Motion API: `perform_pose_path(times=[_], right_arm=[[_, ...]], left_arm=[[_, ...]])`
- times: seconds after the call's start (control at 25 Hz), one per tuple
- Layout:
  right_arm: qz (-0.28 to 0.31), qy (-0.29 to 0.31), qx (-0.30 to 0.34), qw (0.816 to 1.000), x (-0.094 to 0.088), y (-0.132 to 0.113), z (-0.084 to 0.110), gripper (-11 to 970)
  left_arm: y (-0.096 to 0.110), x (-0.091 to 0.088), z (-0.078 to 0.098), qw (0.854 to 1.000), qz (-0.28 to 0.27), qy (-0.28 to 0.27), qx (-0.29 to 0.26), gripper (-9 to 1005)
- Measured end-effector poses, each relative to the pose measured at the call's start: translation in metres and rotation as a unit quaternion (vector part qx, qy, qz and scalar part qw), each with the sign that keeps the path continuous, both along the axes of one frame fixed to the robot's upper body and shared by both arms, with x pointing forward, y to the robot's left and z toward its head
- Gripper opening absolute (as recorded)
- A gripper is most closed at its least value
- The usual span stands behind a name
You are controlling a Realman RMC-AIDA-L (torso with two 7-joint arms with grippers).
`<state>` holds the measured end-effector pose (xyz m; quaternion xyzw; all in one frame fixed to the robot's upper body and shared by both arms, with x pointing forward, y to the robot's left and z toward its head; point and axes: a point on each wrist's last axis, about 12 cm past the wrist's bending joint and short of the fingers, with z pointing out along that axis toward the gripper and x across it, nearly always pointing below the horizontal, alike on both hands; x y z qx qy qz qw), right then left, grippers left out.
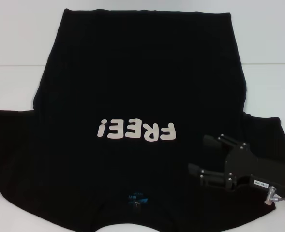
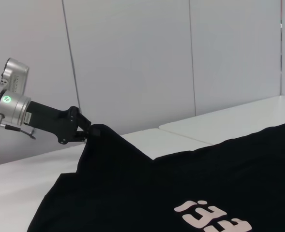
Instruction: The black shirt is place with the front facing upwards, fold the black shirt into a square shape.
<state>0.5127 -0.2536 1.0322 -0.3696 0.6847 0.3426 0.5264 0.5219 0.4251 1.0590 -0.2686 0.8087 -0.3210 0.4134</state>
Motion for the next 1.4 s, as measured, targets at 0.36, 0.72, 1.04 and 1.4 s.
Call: perform_pose_path(times=[0.36, 0.72, 1.04, 1.4], right_arm=[[-0.001, 0.000, 0.001, 1.000, 0.000, 0.000, 0.000, 946], [-0.001, 0.001, 0.001, 1.000, -0.001, 0.000, -0.001, 946], [-0.001, 0.006, 0.005, 1.000, -0.003, 0.002, -0.002, 946], [0.000, 0.006, 0.005, 1.000, -0.003, 0.002, -0.002, 945]], left_arm=[[-0.006, 0.008, 0.011, 0.999, -0.019, -0.014, -0.029, 26], [-0.046, 0.022, 0.023, 0.988, -0.101, -0.037, -0.109, 26], [-0.081, 0.027, 0.012, 0.983, -0.135, -0.018, -0.127, 67], [-0.103, 0.024, -0.001, 0.976, -0.145, -0.020, -0.164, 141]])
